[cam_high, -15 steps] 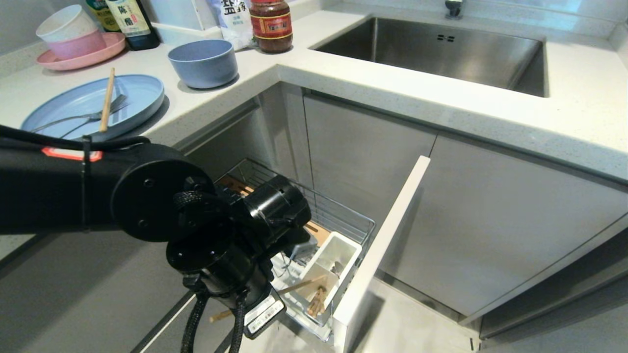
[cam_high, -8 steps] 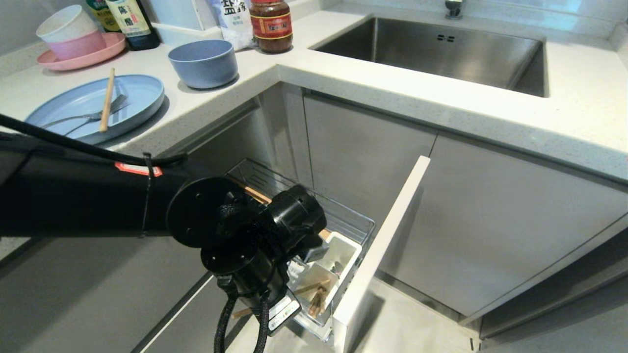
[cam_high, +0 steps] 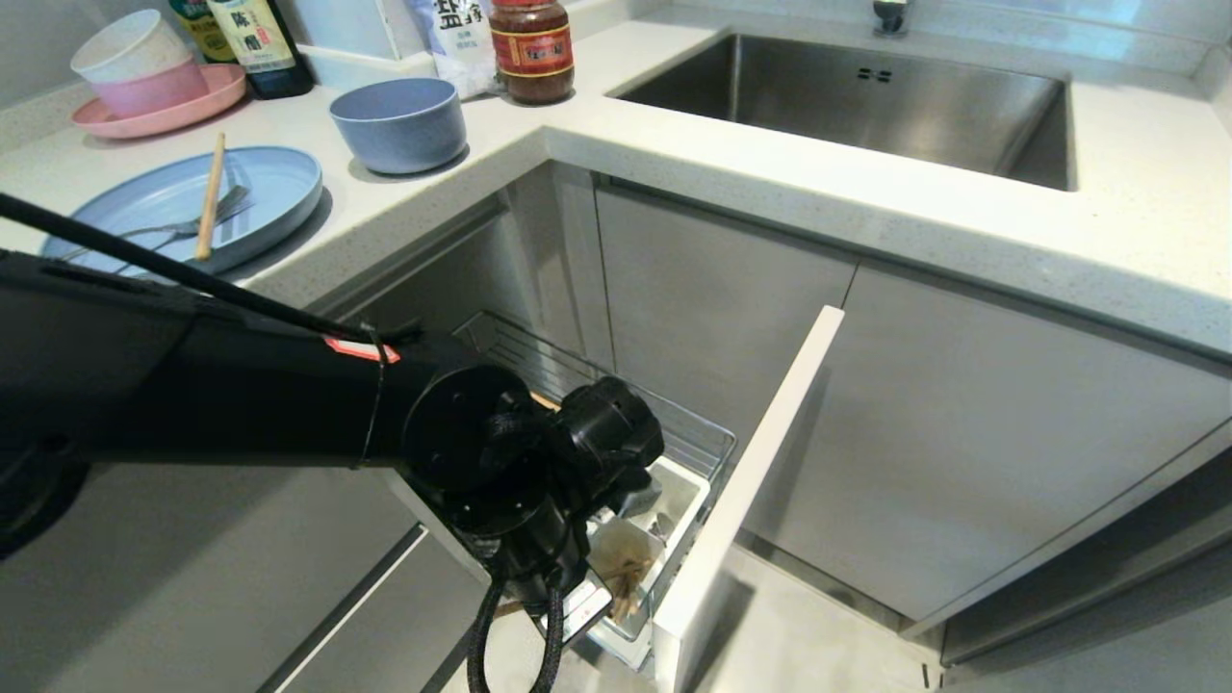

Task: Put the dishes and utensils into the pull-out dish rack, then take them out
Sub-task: Pick up the chopsticks and place it in the cupboard

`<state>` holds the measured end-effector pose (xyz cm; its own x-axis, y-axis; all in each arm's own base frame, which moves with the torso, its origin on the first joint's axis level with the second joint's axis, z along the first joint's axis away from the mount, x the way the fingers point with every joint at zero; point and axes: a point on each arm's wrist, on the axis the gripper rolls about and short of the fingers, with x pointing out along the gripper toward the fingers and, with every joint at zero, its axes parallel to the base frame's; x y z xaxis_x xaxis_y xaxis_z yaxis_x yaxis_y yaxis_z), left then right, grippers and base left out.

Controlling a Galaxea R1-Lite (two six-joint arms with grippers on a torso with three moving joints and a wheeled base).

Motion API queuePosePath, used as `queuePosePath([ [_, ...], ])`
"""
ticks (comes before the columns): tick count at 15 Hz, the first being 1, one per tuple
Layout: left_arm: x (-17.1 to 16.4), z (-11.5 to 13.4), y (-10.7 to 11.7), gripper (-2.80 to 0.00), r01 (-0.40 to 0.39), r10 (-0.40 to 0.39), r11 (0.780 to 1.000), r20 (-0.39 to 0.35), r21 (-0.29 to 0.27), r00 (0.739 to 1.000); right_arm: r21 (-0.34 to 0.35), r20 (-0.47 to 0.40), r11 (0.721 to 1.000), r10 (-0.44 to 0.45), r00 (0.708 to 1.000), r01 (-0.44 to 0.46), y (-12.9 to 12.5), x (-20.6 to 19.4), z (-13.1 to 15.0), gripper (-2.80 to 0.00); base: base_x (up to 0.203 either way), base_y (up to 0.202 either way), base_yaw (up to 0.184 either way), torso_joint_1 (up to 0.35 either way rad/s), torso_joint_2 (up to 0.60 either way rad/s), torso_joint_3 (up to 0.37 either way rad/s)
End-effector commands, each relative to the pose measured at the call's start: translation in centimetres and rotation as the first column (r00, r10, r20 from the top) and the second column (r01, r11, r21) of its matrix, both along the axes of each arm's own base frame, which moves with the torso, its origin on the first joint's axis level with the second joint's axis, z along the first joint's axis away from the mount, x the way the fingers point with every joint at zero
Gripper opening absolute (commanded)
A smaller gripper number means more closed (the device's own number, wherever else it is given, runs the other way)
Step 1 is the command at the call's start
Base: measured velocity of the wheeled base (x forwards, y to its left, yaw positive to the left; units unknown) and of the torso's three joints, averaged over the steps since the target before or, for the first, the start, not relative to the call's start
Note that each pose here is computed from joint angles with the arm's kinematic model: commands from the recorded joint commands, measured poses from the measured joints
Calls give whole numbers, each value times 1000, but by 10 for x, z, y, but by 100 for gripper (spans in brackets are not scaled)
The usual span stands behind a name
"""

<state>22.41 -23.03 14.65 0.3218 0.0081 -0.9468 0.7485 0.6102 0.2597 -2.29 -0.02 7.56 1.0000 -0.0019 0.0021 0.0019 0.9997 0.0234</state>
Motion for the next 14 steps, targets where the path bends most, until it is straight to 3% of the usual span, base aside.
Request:
queuePosePath([
  [1,4,-6,-2,-280,-5,5,1000,-10,12,1000,0,2,1000,0,1000,0,0,0,0,-280,0,0,0,0,0,0],
  [10,7,-15,-6,-280,-2,3,1000,-32,19,999,0,2,1000,0,1000,0,0,0,0,-280,0,0,0,0,0,0],
  [11,7,-14,-6,0,-2,3,1000,-30,17,1000,0,2,1000,0,1000,0,0,0,0,-280,0,0,0,0,0,0],
  [14,7,-12,-5,0,-4,4,1000,-27,12,1000,0,2,1000,0,1000,0,0,0,0,-280,0,0,0,0,0,0],
])
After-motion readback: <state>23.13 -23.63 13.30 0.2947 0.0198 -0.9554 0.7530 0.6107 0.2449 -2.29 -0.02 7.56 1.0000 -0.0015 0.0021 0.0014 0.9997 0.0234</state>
